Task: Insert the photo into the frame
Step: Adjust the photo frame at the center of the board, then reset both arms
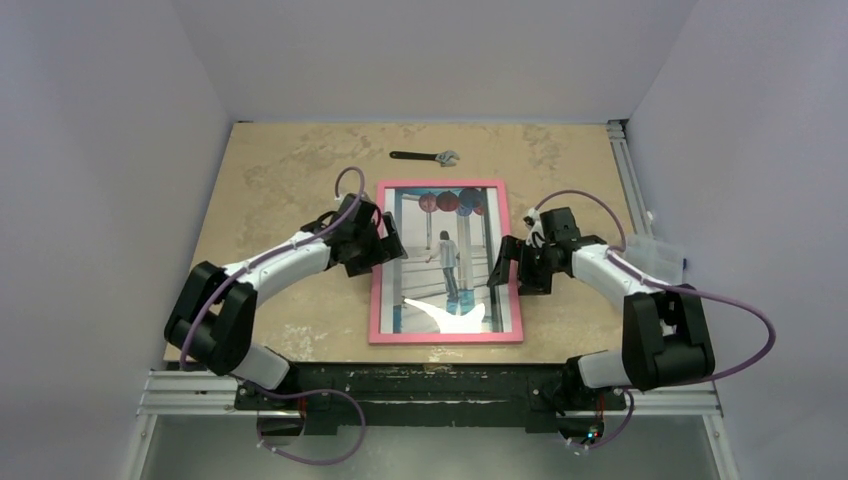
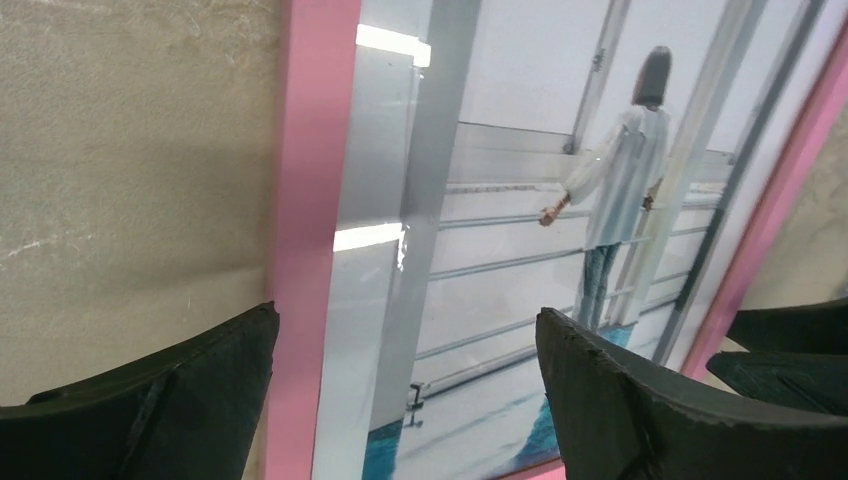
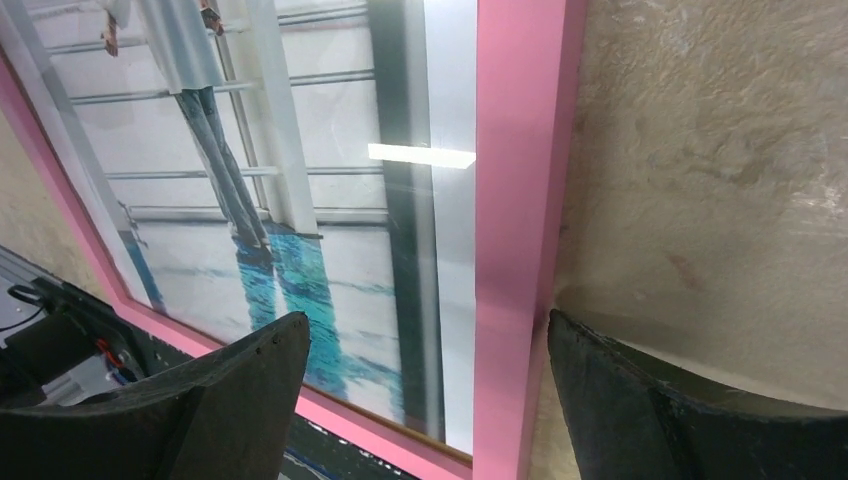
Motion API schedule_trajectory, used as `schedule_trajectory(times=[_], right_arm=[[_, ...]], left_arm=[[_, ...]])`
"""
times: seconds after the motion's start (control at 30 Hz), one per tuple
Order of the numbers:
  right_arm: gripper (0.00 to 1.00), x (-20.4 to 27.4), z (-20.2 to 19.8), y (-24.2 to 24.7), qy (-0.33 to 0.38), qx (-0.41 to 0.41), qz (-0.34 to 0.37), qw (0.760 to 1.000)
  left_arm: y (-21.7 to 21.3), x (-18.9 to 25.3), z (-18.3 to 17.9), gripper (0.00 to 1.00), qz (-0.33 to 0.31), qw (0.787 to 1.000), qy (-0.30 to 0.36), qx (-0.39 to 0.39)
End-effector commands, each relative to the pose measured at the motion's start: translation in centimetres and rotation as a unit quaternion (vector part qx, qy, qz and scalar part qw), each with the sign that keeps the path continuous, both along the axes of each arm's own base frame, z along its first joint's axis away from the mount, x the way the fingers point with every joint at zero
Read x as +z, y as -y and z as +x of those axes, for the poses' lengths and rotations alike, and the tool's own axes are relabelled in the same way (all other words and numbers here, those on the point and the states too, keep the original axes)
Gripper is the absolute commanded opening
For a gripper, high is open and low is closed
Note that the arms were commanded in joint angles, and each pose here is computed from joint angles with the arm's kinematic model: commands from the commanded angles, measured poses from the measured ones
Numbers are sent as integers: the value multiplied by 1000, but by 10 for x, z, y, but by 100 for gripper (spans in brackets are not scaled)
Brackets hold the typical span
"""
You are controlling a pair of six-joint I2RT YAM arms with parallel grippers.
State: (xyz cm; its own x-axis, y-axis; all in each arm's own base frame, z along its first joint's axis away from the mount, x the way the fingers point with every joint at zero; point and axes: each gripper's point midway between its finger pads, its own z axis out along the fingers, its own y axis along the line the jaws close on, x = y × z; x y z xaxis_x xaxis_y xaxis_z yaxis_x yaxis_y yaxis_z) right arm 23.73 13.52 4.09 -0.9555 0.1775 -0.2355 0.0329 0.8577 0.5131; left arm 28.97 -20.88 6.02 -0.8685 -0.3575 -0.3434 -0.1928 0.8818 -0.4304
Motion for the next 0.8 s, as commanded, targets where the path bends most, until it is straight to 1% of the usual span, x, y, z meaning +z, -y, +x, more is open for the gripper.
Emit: schedule_trajectory(times=[0.0,0.13,0.27,0.3,0.4,0.53,0.67,0.77], right_arm=[[88,27,7,9,22,8,-38,999],[89,61,20,12,75,10,-47,996],[90,98,26,5,131,16,-19,991],[90,108,26,1,147,19,-8,989],[90,134,27,-6,187,22,22,982],[92,163,25,-17,231,25,67,970],[93,185,24,-21,265,27,91,960],[94,192,26,-19,291,20,90,952]], left_arm=[[3,44,-5,97,-31,998,55,-10],[-8,80,-13,99,-40,993,109,-15],[-11,119,-25,100,-74,982,173,-31],[-11,134,-29,100,-92,975,200,-36],[-7,159,-42,100,-139,956,251,-60],[-3,192,-58,100,-186,930,304,-89],[-4,214,-70,100,-211,910,342,-104],[-7,223,-75,100,-213,896,372,-114]])
